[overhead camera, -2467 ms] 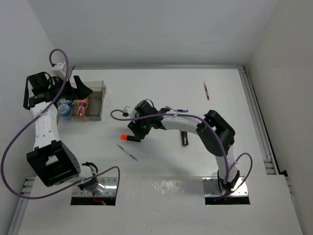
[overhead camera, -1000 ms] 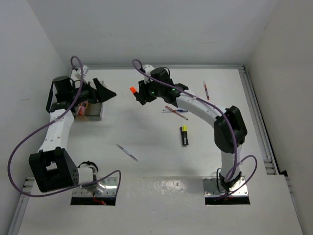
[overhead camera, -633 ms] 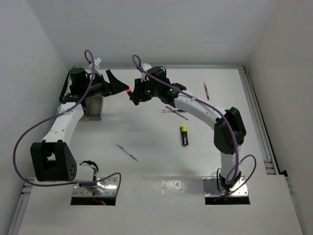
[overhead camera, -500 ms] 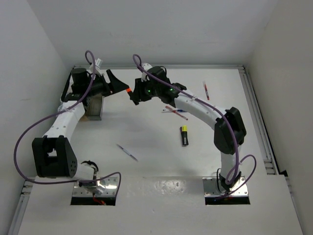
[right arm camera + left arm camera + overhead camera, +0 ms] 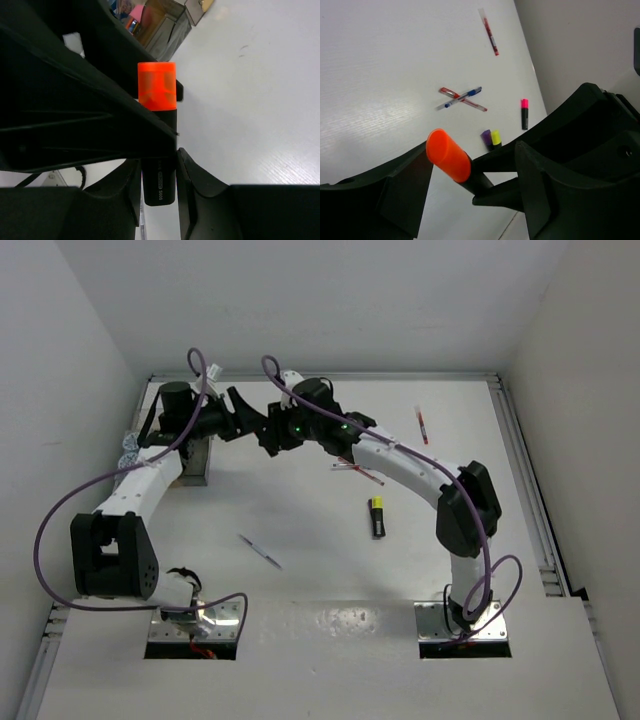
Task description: Sort the stationery into containers
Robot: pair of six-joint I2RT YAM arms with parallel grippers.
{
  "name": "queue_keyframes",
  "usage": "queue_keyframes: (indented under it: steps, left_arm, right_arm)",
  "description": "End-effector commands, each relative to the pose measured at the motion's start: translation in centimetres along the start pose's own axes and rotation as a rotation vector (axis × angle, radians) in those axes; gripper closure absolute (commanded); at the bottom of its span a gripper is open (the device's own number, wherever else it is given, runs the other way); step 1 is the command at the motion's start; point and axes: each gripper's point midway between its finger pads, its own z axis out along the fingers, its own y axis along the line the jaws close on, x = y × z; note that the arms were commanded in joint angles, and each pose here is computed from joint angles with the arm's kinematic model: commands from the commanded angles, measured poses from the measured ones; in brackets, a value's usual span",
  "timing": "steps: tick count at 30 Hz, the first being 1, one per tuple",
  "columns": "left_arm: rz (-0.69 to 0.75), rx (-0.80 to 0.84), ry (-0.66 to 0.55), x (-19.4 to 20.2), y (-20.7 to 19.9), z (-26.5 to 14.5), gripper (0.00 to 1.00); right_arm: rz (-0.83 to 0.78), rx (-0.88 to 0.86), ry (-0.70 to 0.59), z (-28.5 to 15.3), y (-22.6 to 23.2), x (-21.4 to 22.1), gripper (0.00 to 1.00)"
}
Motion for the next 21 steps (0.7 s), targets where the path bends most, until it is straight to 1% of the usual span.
queue_keyframes:
  steps: [1,6,9,10,12,13,14,15,16,18,19,20,21]
  left_arm:
    - [-0.045,0.039,-0.009,0.5,-0.3,0.3,0.31]
    - [-0.083,0.047,0.008,1.5,0.1,0.2,0.4]
    - [-0.08,0.046,0.004,1.5,0.1,0.1,0.51]
    - [-0.077,0.046,0.003,1.5,0.1,0.1,0.58]
    - [-0.077,0.039,-0.002,1.3,0.4,-0.1,0.67]
    - [-0.08,0.037,-0.005,1.1,0.6,-0.2,0.75]
    - [-0.091,0.022,-0.022,0.5,1.3,-0.7,0.82]
    - [-0.093,0.013,-0.028,0.2,1.6,-0.9,0.85]
    - [-0.09,0.004,-0.034,-0.2,1.9,-1.1,0.87]
    - [-0.062,-0.061,-0.044,-2.0,3.7,-2.2,0.9]
    - [0.012,-0.115,-0.038,-3.6,4.8,-3.2,0.9]
    - [0.064,-0.162,-0.024,-4.3,5.6,-3.8,0.9]
    - [0.123,-0.266,-0.027,-5.6,7.3,-4.6,0.9]
  right_arm:
    - [-0.088,-0.021,-0.147,-1.9,2.8,-5.0,1.0]
    - [-0.112,0.027,-0.17,-1.7,2.6,-5.4,1.0]
    - [-0.101,0.036,-0.166,-1.6,2.5,-5.2,1.0]
    - [-0.1,0.036,-0.162,-1.6,2.5,-5.1,1.0]
    - [-0.096,0.031,-0.153,-1.7,2.5,-4.9,1.0]
    - [-0.096,0.029,-0.15,-1.7,2.5,-4.8,0.81]
    - [-0.102,0.024,-0.143,-2.0,2.7,-4.6,0.57]
    - [-0.103,0.027,-0.136,-2.1,2.6,-4.4,0.57]
    - [-0.096,0.039,-0.131,-2.4,2.1,-4.4,0.4]
    - [-0.07,0.022,-0.097,-3.2,1.8,-3.5,0.31]
    - [-0.057,0.042,-0.07,-3.4,0.4,-2.5,0.28]
    - [-0.052,0.051,-0.055,-3.8,-0.4,-2.1,0.28]
    - [-0.044,0.057,-0.055,-4.8,-1.4,-2.2,0.27]
